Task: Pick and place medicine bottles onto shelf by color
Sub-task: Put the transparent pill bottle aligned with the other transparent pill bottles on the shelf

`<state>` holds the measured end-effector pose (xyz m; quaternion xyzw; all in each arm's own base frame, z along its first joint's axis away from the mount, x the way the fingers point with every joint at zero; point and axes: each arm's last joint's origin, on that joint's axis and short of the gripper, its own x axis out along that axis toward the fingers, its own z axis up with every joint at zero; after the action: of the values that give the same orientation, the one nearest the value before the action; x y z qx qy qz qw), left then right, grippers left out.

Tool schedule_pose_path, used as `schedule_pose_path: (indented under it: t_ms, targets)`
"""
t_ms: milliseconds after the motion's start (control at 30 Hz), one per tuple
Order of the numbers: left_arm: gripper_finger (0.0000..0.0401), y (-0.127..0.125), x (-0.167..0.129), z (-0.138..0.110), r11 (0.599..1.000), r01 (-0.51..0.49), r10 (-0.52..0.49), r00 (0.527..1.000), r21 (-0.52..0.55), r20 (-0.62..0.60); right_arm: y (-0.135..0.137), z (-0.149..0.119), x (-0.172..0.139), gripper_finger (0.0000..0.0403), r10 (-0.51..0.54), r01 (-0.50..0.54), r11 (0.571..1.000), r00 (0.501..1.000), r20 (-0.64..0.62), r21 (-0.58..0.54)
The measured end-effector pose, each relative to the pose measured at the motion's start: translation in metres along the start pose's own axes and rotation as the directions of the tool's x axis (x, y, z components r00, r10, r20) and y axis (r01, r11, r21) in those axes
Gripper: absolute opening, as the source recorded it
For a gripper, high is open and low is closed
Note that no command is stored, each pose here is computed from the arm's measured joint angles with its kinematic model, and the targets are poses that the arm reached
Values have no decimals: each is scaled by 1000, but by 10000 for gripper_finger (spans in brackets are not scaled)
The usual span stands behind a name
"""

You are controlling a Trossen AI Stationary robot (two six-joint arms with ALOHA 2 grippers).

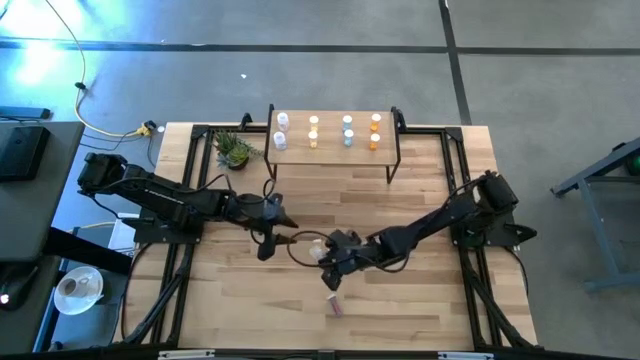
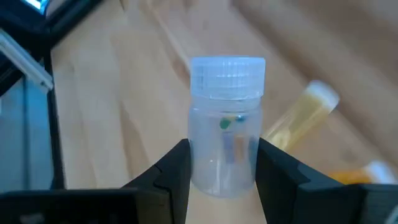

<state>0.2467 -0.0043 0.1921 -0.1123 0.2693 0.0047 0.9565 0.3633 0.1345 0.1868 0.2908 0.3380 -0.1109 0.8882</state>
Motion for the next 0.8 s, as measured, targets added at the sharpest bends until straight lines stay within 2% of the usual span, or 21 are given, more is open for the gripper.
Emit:
schedule_pose_path:
  t_ms: [167, 333, 600, 800]
  targets:
    - [216, 0, 0, 7, 998, 5, -9, 998, 60, 70, 4, 17, -18, 128, -17, 28, 996, 990, 139, -80]
    - [216, 2, -3, 22, 998, 8, -21, 976, 63, 215, 9, 33, -47, 128, -15, 57, 983, 971, 238, -173]
    - [216, 7, -11, 46, 997, 7, -39, 892, 73, 451, 9, 57, -87, 128, 2, 128, 929, 937, 348, -348]
    - [216, 10, -19, 58, 994, -17, -49, 818, 109, 573, 2, 75, -102, 129, -30, 240, 868, 899, 437, -435]
